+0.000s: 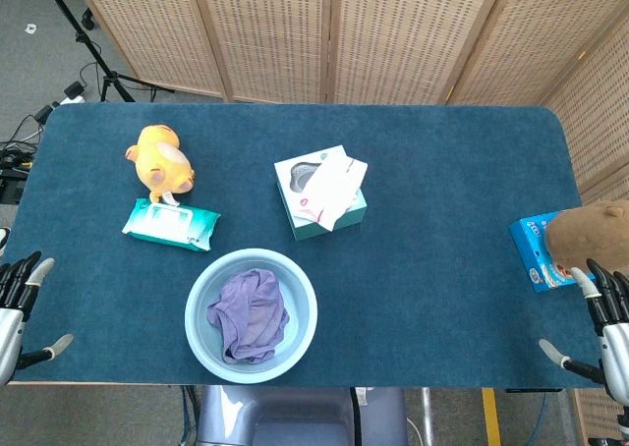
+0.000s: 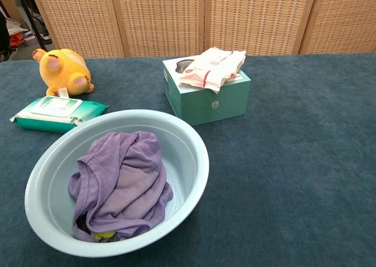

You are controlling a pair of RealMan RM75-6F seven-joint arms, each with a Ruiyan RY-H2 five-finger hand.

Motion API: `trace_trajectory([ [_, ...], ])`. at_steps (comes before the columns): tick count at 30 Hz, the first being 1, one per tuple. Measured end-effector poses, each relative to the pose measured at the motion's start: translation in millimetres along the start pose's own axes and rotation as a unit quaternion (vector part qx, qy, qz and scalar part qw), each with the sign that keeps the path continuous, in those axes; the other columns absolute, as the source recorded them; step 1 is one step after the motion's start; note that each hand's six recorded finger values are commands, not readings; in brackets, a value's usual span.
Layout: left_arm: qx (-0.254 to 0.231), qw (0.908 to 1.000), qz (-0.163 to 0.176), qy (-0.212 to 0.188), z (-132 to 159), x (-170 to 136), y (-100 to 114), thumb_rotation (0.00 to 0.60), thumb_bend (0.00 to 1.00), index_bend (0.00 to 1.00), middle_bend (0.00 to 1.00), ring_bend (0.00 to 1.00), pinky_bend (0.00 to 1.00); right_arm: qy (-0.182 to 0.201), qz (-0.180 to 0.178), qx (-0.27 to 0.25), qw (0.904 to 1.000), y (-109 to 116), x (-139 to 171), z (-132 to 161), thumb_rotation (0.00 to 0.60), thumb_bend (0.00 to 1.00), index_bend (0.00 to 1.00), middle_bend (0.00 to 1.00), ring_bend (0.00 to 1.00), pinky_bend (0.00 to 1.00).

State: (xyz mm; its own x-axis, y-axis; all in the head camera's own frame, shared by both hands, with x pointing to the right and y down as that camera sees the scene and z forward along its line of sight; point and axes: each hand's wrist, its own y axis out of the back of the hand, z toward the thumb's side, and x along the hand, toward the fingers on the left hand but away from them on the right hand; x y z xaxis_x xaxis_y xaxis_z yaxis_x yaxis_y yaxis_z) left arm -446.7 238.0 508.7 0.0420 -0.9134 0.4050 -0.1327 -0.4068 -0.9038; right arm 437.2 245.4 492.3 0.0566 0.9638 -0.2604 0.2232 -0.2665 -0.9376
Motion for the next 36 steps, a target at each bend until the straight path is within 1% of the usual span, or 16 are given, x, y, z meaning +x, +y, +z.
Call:
trace_trajectory([
  [12, -0.006, 1.0000, 0.001, 0.004, -1.3, 1.2, 1.7, 0.600, 0.00, 0.00, 0.00, 0.00, 0.00, -0.008, -0.019, -0.005, 0.9998, 4.6, -1.8, -1.2, 0.600, 0.00, 0.00, 0.01, 0.00, 0.00],
  [14, -0.005, 1.0000, 0.000, 0.003, -0.9, 1.4, 1.2, 0.600, 0.00, 0.00, 0.00, 0.00, 0.00, -0.015, -0.038, -0.005, 0.9992, 8.4, -3.3, -2.7, 0.600, 0.00, 0.00, 0.07, 0.02, 0.00],
  [15, -0.005, 1.0000, -0.001, 0.003, -0.8, 1.6, 0.7, 0.600, 0.00, 0.00, 0.00, 0.00, 0.00, -0.019, -0.048, -0.005, 0.9986, 10.3, -4.1, -4.0, 0.600, 0.00, 0.00, 0.16, 0.08, 0.01],
  [16, -0.004, 1.0000, -0.002, 0.003, -0.6, 2.0, 0.2, 0.600, 0.00, 0.00, 0.00, 0.00, 0.00, -0.025, -0.057, -0.004, 0.9981, 11.7, -4.7, -5.5, 0.600, 0.00, 0.00, 0.29, 0.20, 0.07],
  [17, -0.003, 1.0000, -0.003, 0.003, -0.6, 2.1, -0.1, 0.600, 0.00, 0.00, 0.00, 0.00, 0.00, -0.032, -0.065, -0.004, 0.9974, 12.7, -5.7, -8.0, 0.600, 0.00, 0.00, 0.38, 0.30, 0.16],
  [19, -0.001, 1.0000, -0.006, 0.002, -0.2, 2.3, -0.6, 0.600, 0.00, 0.00, 0.00, 0.00, 0.00, -0.043, -0.073, -0.004, 0.9964, 13.5, -7.7, -12.0, 0.600, 0.00, 0.00, 0.64, 0.58, 0.54],
  [21, -0.001, 1.0000, -0.009, 0.001, 0.1, 2.2, -0.4, 0.600, 0.00, 0.00, 0.00, 0.00, 0.00, -0.051, -0.079, -0.005, 0.9956, 13.6, -11.1, -15.7, 0.600, 0.00, 0.00, 0.79, 0.74, 0.77],
  [22, -0.001, 0.9999, -0.010, 0.001, 0.6, 2.2, 0.4, 0.600, 0.00, 0.00, 0.00, 0.00, 0.00, -0.053, -0.079, -0.006, 0.9954, 13.3, -12.6, -17.2, 0.600, 0.00, 0.00, 0.85, 0.81, 0.86],
  [23, -0.002, 1.0000, -0.010, 0.001, 1.4, 2.5, 1.7, 0.600, 0.00, 0.00, 0.00, 0.00, 0.00, -0.057, -0.077, -0.005, 0.9954, 11.8, -14.1, -19.8, 0.600, 0.00, 0.00, 0.88, 0.85, 0.90],
  [24, -0.005, 1.0000, -0.008, 0.000, 2.9, 3.0, 3.6, 0.600, 0.00, 0.00, 0.00, 0.00, 0.00, -0.060, -0.071, -0.003, 0.9957, 9.6, -15.3, -22.3, 0.600, 0.03, 0.00, 0.92, 0.89, 0.96],
  [26, -0.012, 0.9999, -0.004, -0.001, 7.4, 4.2, 8.2, 0.600, 0.00, 0.00, 0.00, 0.00, 0.00, -0.069, -0.050, 0.007, 0.9964, 2.0, -18.2, -30.2, 0.600, 0.22, 0.00, 0.97, 0.94, 1.00],
  [28, -0.018, 0.9998, -0.002, -0.001, 11.4, 5.7, 12.4, 0.600, 0.00, 0.00, 0.00, 0.00, 0.00, -0.076, -0.032, 0.019, 0.9965, -4.8, -20.6, -38.3, 0.600, 0.59, 0.00, 1.00, 0.99, 1.00],
  [30, -0.021, 0.9998, -0.001, -0.002, 14.0, 7.3, 15.1, 0.600, 0.00, 0.00, 0.00, 0.00, 0.00, -0.081, -0.016, 0.030, 0.9961, -11.3, -23.0, -46.6, 0.600, 0.80, 0.00, 1.00, 1.00, 1.00],
  [31, -0.023, 0.9997, 0.000, -0.002, 15.5, 8.4, 16.7, 0.600, 0.00, 0.00, 0.00, 0.00, 0.00, -0.083, -0.010, 0.034, 0.9960, -13.9, -23.9, -49.6, 0.600, 0.88, 0.00, 1.00, 1.00, 1.00],
  [33, -0.025, 0.9997, 0.003, -0.004, 17.7, 10.1, 18.9, 0.600, 0.00, 0.00, 0.00, 0.00, 0.00, -0.087, 0.003, 0.040, 0.9954, -20.0, -25.4, -56.0, 0.600, 0.95, 0.00, 1.00, 1.00, 1.00],
  [36, -0.029, 0.9995, 0.007, -0.006, 20.9, 12.6, 23.1, 0.600, 0.00, 0.00, 0.00, 0.00, 0.00, -0.095, 0.023, 0.046, 0.9941, -29.7, -27.9, -63.7, 0.600, 0.99, 0.00, 1.00, 1.00, 1.00],
])
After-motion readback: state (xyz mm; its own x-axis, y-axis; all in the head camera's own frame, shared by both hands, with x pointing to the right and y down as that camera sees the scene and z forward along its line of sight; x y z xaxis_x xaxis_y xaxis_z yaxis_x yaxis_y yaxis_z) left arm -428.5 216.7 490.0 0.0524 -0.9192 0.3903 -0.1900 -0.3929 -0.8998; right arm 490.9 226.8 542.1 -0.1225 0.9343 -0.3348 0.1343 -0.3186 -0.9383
